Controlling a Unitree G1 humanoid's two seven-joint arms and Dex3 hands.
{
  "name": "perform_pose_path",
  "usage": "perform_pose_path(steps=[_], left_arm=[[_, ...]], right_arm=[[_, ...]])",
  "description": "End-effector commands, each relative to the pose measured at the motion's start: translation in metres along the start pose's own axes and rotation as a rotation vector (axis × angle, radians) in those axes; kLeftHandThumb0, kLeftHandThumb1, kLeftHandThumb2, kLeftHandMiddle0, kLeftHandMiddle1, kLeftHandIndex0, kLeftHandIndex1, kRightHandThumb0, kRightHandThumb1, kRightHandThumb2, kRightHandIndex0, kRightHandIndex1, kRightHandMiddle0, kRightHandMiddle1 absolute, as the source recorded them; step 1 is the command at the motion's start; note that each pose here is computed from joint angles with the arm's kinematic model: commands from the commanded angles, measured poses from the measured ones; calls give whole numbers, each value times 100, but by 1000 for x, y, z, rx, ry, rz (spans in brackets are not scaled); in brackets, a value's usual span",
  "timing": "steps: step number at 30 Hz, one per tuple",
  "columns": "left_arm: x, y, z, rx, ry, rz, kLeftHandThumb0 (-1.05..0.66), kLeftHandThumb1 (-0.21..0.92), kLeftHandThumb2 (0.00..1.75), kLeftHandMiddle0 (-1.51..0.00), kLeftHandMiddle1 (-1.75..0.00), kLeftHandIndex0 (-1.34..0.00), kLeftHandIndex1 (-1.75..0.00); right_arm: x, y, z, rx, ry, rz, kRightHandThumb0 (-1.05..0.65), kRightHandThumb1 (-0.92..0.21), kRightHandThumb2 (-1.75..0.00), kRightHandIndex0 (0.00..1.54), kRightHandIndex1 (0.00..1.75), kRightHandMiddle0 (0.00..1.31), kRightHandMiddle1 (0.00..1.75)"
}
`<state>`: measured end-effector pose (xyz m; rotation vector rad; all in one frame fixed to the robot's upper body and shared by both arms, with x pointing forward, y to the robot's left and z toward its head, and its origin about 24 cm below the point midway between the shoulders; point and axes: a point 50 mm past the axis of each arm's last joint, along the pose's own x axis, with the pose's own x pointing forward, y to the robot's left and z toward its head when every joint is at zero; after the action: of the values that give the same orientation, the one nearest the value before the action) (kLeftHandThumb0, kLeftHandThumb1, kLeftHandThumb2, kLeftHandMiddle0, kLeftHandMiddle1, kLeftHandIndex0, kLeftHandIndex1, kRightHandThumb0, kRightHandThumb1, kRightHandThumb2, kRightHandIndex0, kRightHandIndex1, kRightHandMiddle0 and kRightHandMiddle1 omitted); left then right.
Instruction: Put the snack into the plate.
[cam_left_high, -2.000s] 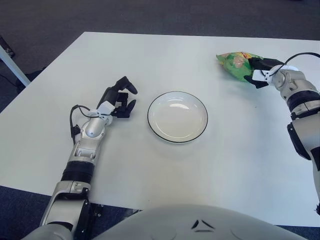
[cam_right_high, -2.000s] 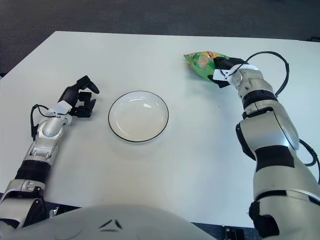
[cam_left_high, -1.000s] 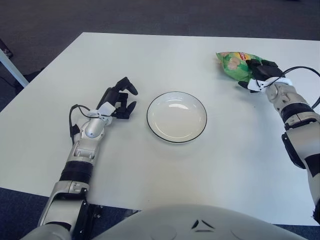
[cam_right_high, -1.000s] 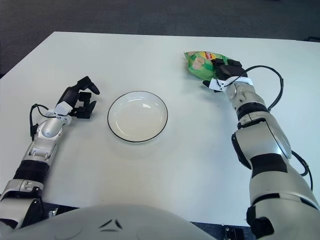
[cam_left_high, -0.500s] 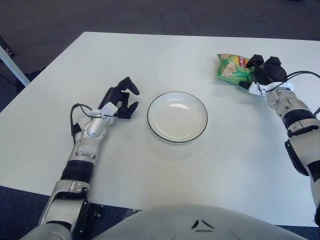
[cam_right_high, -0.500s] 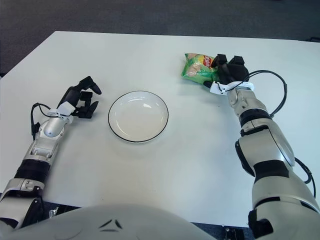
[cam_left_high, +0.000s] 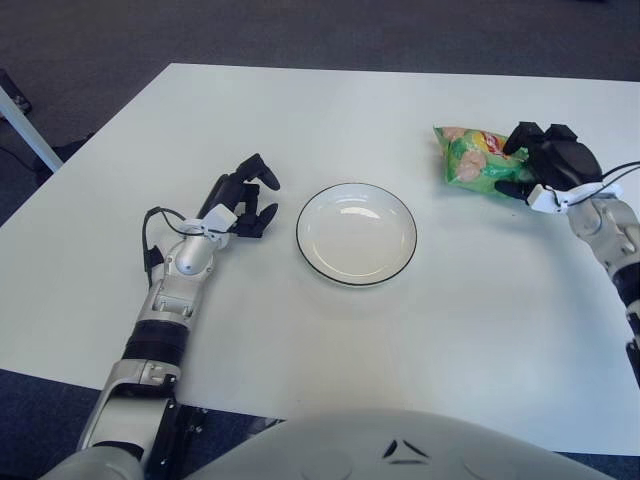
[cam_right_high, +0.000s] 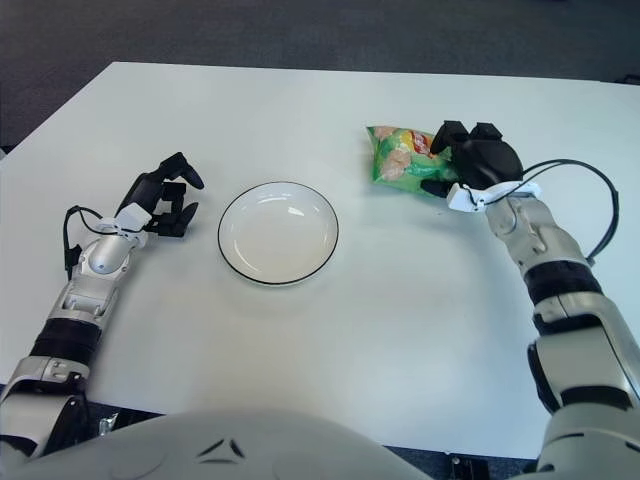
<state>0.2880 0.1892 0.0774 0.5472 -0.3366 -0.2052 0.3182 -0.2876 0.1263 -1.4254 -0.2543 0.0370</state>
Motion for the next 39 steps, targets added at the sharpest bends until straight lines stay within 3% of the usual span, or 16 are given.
perform_pose_path(steps=[1, 5, 8, 17, 18, 21, 27, 28, 31, 35, 39], left_arm=[[-19, -21, -20, -33, 108, -49, -42, 52, 107, -112, -175, -46, -175], [-18, -20, -19, -15, 102, -48, -42, 51, 108, -113, -175, -46, -175], [-17, -20, -20, 5, 106, -58, -42, 51, 108, -113, -175, -47, -175], [-17, -19, -23, 18, 97, -62, -42, 52, 107, -114, -175, -46, -175], [-17, -20, -23, 19, 95, -61, -42, 51, 107, -115, -175, -46, -175], [-16, -20, -24, 23, 90, -62, -42, 51, 108, -116, -175, -46, -175], [-17, -21, -24, 33, 91, -62, -43, 50, 109, -118, -175, -47, -175], [-17, -21, -24, 35, 90, -60, -43, 49, 110, -118, -175, -48, -175], [-18, -21, -24, 42, 88, -57, -43, 49, 111, -118, -175, -48, -175], [-18, -21, -23, 57, 82, -55, -43, 48, 112, -119, -175, -49, -175], [-18, -21, -22, 77, 78, -53, -43, 47, 113, -119, -175, -49, -175]], right_arm=[[-20, -15, 10, -2, -38, 22, -1, -65, -91, 32, 170, 23, 175], [-29, -25, 17, 2, -37, 24, -1, -66, -90, 33, 170, 22, 175], [-35, -42, 26, 10, -34, 18, -1, -67, -89, 33, 169, 21, 175], [-27, -55, 25, -16, 27, 5, -1, -70, -84, 34, 166, 19, 175], [-26, -56, 25, -25, 30, 4, -14, -72, -80, 31, 163, 22, 175], [-25, -57, 25, -46, 35, 2, -30, -74, -76, 29, 159, 27, 175], [-22, -60, 27, -86, 25, 6, -37, -78, -71, 22, 149, 27, 175], [-22, -60, 27, -93, 22, 7, -51, -77, -72, 18, 143, 19, 167], [-21, -61, 28, -104, 16, 11, -69, -73, -75, 12, 134, 7, 156], [-18, -64, 30, -123, 2, 24, -76, -74, -74, 7, 124, 2, 146], [-16, -71, 32, -151, -16, 42, -82, -81, -66, 2, 107, 0, 129]])
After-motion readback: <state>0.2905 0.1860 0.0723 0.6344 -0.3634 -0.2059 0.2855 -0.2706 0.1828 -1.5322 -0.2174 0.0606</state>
